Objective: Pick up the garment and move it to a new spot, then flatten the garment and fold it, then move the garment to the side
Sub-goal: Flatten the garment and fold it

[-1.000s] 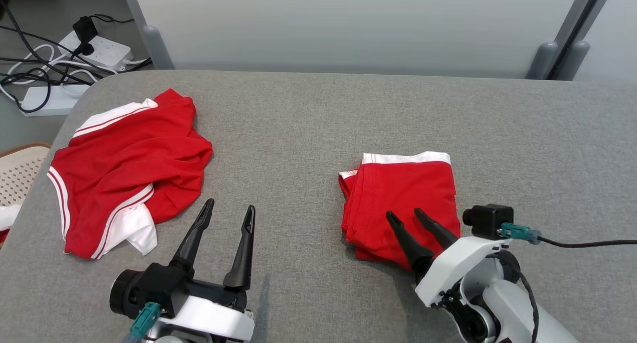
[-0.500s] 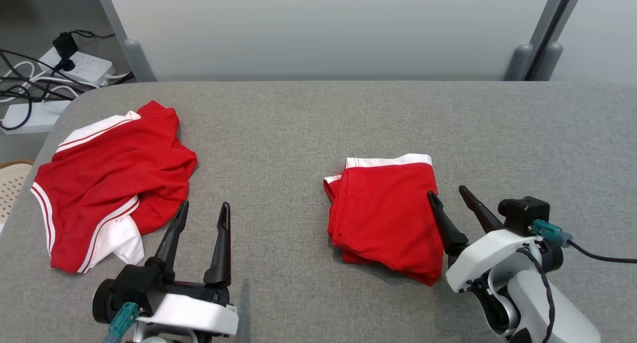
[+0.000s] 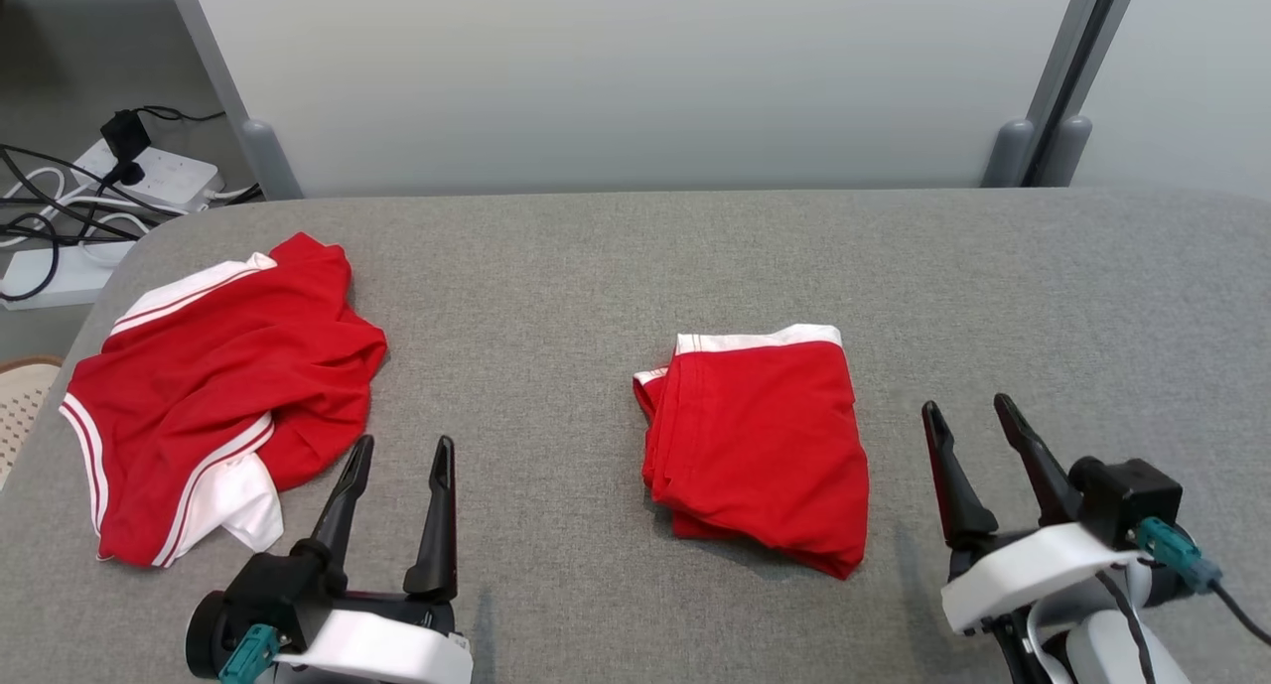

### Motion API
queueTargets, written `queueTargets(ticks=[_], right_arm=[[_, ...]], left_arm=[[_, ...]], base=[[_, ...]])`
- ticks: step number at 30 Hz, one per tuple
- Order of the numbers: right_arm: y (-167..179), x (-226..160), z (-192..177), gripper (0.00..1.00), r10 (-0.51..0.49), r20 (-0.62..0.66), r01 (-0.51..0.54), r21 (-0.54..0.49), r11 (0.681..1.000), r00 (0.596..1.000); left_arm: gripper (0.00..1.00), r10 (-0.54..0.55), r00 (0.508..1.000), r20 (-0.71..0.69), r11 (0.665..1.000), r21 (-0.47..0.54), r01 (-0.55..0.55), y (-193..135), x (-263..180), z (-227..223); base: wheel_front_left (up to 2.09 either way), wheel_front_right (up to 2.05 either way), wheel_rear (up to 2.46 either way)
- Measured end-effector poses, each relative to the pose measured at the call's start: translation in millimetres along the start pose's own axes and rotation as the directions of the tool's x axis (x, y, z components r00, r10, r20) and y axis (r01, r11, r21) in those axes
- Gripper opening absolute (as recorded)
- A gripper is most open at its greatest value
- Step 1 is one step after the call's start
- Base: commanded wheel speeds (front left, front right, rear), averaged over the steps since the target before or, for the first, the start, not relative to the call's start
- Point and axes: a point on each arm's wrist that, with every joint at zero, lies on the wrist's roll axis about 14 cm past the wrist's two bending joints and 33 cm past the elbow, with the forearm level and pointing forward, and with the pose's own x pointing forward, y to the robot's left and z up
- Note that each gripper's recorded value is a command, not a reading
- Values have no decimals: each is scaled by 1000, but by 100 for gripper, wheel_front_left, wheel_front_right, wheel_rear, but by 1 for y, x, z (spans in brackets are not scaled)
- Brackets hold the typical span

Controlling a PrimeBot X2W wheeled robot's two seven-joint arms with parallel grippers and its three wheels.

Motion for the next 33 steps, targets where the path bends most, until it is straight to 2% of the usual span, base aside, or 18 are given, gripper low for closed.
queueTargets(ticks=[17,33], right_arm=[[-12,-45,2,100,-76,33,76,4,997,997],[-5,-57,0,100,-78,34,77,26,997,996]], left_arm=[[100,23,999,-25,1000,14,-23,8,-16,-7],[100,28,999,-25,999,48,-26,9,-24,-7]], base=[[0,0,0],[0,0,0]])
